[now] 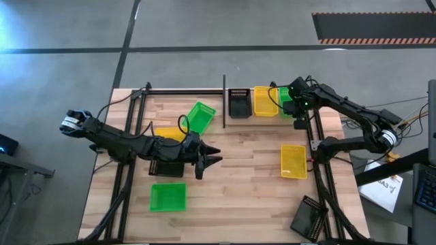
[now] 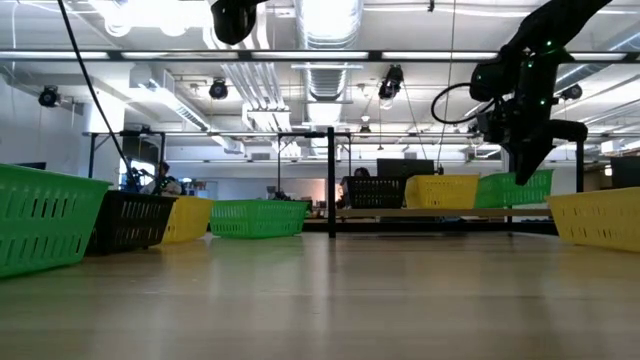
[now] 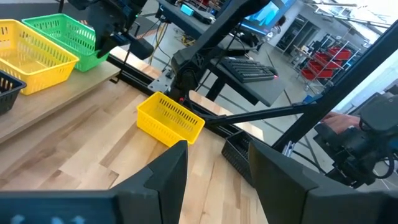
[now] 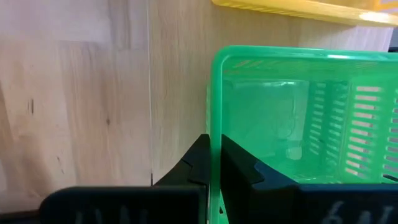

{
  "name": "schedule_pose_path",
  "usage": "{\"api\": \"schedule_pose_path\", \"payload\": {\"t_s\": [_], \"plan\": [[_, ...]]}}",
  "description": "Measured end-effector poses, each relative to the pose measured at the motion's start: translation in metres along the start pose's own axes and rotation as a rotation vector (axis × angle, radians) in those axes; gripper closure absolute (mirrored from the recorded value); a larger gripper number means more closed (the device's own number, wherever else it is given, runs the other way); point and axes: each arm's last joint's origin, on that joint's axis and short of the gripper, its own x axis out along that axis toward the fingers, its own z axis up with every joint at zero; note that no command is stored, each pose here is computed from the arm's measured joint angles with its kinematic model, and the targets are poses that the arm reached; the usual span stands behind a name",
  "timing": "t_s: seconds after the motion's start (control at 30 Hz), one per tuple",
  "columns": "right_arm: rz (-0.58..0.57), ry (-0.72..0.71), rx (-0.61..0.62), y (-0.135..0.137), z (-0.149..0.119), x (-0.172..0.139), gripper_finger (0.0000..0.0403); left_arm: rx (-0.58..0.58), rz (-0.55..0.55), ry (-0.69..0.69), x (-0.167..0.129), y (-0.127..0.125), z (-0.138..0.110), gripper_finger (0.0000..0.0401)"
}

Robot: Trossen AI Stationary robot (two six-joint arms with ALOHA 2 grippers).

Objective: Stack baskets on shelf by color
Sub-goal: Put the bottom right green bin on the shelf, then stack the right yellow bin on top of the yellow bin on the shelf

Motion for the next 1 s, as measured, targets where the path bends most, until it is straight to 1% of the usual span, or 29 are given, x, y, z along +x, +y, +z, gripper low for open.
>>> {"api": "schedule_pose_path", "payload": {"t_s": [0.13,0.27,0.37,0.43,0.47,0.53,0.63,0.77,0.83,0.97,1.0], "plan": [[-0.003,0.005,0.0,0.0,0.0,0.0,0.036,-0.001,0.0,0.0,0.0,0.0,0.0,0.0246],[0.002,0.01,0.003,0.001,-0.001,0.0,0.031,-0.001,-0.002,-0.003,0.0,-0.001,0.001,0.0246],[0.017,0.044,0.039,0.002,-0.002,-0.006,0.0278,-0.002,-0.002,-0.003,0.0,-0.001,0.001,0.0246],[0.027,0.075,0.091,0.004,-0.003,-0.015,0.0265,-0.002,-0.002,-0.003,0.0,-0.001,0.001,0.0246],[0.028,0.086,0.133,0.005,-0.004,-0.019,0.0261,-0.002,-0.002,-0.003,0.0,-0.001,0.001,0.0246],[0.002,0.086,0.254,0.006,-0.001,-0.029,0.0259,-0.001,-0.002,-0.003,0.0,-0.001,0.001,0.0246],[-0.016,0.023,0.425,0.013,0.005,-0.045,0.0262,0.002,0.004,-0.007,0.001,0.001,0.002,0.0246],[0.018,-0.089,0.525,0.037,0.016,-0.064,0.027,0.002,0.027,-0.019,0.003,0.007,0.006,0.0246],[0.033,-0.147,0.537,0.055,0.019,-0.075,0.0273,0.001,0.041,-0.026,0.004,0.011,0.008,0.0246],[0.073,-0.265,0.405,0.09,0.026,-0.095,0.0276,-0.003,0.065,-0.04,0.006,0.018,0.012,0.0246],[0.094,-0.289,0.394,0.098,0.028,-0.099,0.0278,-0.004,0.069,-0.043,0.007,0.019,0.013,0.0246]]}}
